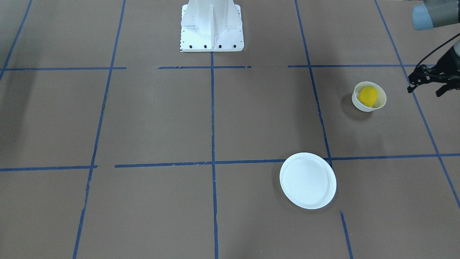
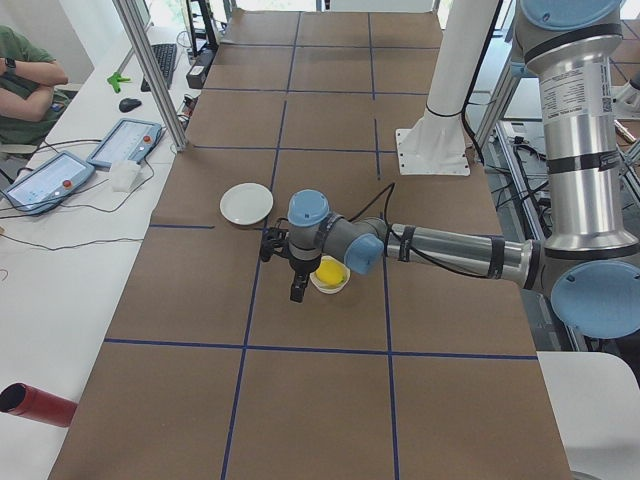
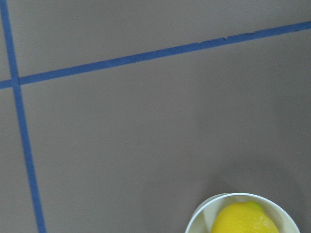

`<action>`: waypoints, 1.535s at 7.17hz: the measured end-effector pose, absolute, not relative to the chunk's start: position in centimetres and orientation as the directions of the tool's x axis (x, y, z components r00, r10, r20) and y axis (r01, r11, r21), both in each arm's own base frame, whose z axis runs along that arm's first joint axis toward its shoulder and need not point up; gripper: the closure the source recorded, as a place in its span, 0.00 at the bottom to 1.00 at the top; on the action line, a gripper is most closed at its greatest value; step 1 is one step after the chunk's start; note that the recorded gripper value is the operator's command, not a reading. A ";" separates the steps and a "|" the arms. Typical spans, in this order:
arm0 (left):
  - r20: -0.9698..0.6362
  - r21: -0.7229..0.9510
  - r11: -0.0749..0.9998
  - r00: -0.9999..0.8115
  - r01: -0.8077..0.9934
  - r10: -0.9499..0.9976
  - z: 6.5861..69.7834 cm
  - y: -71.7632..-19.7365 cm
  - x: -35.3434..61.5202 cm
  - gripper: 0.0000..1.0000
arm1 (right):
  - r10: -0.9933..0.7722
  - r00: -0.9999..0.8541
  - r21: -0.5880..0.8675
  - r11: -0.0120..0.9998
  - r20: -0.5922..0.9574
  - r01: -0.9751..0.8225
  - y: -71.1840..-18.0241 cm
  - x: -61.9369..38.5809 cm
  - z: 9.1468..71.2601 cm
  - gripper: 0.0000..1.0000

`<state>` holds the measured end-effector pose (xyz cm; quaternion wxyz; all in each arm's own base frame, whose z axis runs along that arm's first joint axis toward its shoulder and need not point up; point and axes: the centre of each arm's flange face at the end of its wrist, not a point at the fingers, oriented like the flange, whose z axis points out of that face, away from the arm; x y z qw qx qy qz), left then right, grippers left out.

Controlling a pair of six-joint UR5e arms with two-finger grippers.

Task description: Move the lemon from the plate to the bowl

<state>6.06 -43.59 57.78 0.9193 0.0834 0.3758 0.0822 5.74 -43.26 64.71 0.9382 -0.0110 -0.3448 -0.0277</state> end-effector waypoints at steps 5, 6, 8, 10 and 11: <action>-0.706 0.099 0.994 0.700 -0.051 0.106 63.5 -40.6 -7.8 0.00 | -0.044 0.761 -0.002 0.998 0.648 0.060 -43.3 5.7 64.7 0.00; -0.744 0.086 0.996 0.663 -0.036 0.089 63.9 -40.0 -8.0 0.00 | -0.044 0.761 -0.001 0.998 0.648 0.060 -43.3 5.7 64.7 0.00; -0.766 0.093 0.995 0.636 -0.030 0.091 63.7 -39.8 -8.0 0.00 | -0.045 0.761 -0.001 0.998 0.648 0.060 -43.3 5.7 64.7 0.00; -0.766 0.097 0.995 0.636 -0.030 0.094 63.6 -39.7 -8.0 0.00 | -0.045 0.761 -0.001 0.998 0.648 0.060 -43.3 5.7 64.7 0.00; -0.766 0.094 0.995 0.636 -0.030 0.092 63.8 -39.6 -8.0 0.00 | -0.044 0.761 -0.002 0.998 0.648 0.060 -43.3 5.7 64.7 0.00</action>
